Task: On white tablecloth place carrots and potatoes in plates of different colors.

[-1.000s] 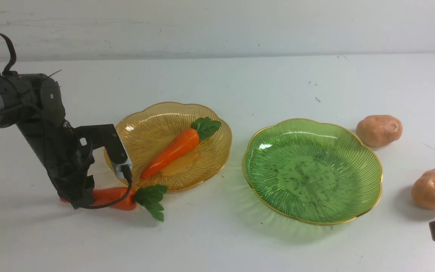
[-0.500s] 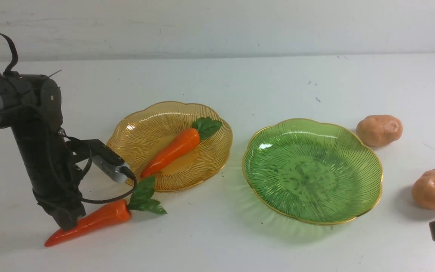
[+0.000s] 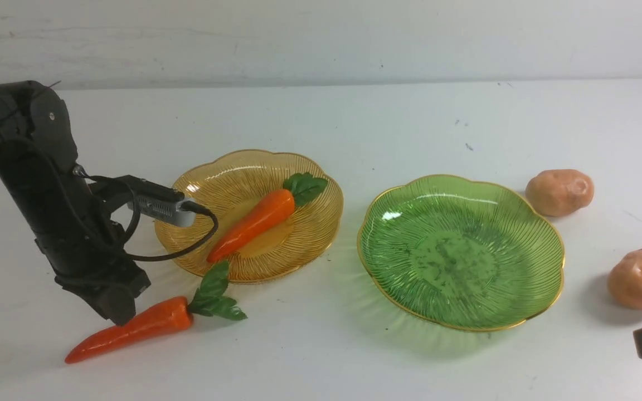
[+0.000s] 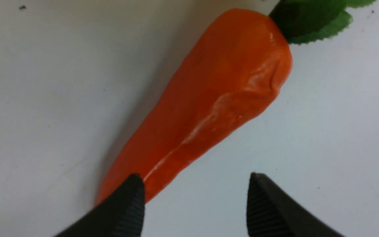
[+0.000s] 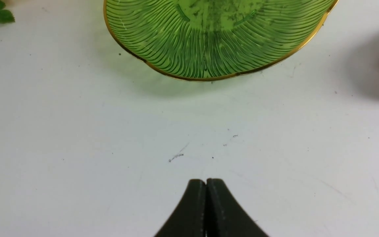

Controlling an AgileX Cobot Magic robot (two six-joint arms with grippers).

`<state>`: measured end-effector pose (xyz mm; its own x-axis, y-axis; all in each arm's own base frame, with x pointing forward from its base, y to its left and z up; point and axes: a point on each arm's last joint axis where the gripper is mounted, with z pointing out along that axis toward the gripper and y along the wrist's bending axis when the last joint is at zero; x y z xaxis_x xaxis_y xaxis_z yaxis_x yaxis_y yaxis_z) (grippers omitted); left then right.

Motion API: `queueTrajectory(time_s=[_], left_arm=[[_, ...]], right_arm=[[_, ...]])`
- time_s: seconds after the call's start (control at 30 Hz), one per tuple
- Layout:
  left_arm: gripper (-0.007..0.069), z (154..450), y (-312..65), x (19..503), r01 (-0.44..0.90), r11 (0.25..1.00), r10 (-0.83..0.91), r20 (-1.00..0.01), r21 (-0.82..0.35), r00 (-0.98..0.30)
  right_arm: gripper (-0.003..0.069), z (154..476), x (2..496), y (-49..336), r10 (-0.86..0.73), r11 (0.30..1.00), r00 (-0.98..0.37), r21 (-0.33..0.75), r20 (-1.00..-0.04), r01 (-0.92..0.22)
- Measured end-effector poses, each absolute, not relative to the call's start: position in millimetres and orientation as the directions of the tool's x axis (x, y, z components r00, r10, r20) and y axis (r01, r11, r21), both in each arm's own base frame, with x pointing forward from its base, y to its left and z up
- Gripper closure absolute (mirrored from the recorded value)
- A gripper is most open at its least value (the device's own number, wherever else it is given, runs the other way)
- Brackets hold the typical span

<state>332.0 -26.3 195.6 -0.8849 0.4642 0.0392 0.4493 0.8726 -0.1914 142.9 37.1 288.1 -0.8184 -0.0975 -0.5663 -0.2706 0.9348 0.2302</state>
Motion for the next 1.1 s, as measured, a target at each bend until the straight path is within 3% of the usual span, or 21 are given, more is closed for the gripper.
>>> queueTrajectory(time_s=[0.17, 0.37, 0.43, 0.53, 0.57, 0.63, 0.83, 0.93, 0.97, 1.03, 1.1], left_arm=[[0.0116, 178.0, -28.2, 336.0, 0.461, 0.858, 0.486, 0.066, -0.229, -0.872], [0.0114, 149.8, -31.3, 340.4, 0.474, 0.829, 0.523, 0.111, -0.298, -0.845], [0.0161, 149.2, -31.2, 341.1, 0.479, 0.825, 0.53, 0.115, -0.3, -0.84], [0.0307, 149.3, -30.3, 342.5, 0.472, 0.833, 0.52, 0.12, -0.289, -0.846], [0.0396, 150.0, -29.6, 344.2, 0.467, 0.84, 0.513, 0.122, -0.278, -0.85], [0.0428, 154.7, -28.2, 348.7, 0.46, 0.852, 0.498, 0.116, -0.251, -0.859], [0.044, 213.2, -22.9, 364.3, 0.444, 0.89, 0.444, -0.029, -0.104, -0.896], [0.044, 273.5, -23.0, 371.6, 0.439, 0.898, 0.426, -0.204, -0.022, -0.881], [0.044, 277.1, -23.2, 371.1, 0.436, 0.899, 0.422, -0.216, -0.022, -0.881], [0.044, 314.7, -27.4, 375.8, 0.424, 0.906, 0.392, -0.333, -0.024, -0.857], [0.044, 323.9, -32.9, 379.3, 0.428, 0.902, 0.382, -0.373, -0.046, -0.845]], right_arm=[[0.0674, 288.2, 143.0, 37.1, -0.097, 0.935, -0.818, 0.23, -0.567, -0.27], [0.0674, 288.6, 143.8, 36.9, -0.1, 0.935, -0.811, 0.223, -0.577, -0.275], [0.0674, 288.6, 143.8, 36.9, -0.107, 0.934, -0.809, 0.219, -0.578, -0.28], [0.0674, 288.7, 143.9, 36.9, -0.11, 0.934, -0.808, 0.217, -0.58, -0.283], [0.0674, 288.7, 143.9, 36.9, -0.11, 0.934, -0.808, 0.217, -0.58, -0.283], [0.0674, 288.7, 143.9, 36.9, -0.11, 0.934, -0.808, 0.217, -0.58, -0.283], [0.0674, 288.7, 143.8, 37.0, -0.112, 0.934, -0.807, 0.217, -0.58, -0.285], [0.0674, 288.7, 143.8, 37.1, -0.111, 0.933, -0.807, 0.218, -0.58, -0.286], [0.0674, 288.7, 143.8, 37.1, -0.111, 0.933, -0.807, 0.218, -0.58, -0.286], [0.0674, 288.8, 143.8, 37.4, -0.109, 0.932, -0.807, 0.222, -0.58, -0.285], [0.0674, 288.8, 143.7, 37.5, -0.109, 0.932, -0.808, 0.223, -0.579, -0.285]])
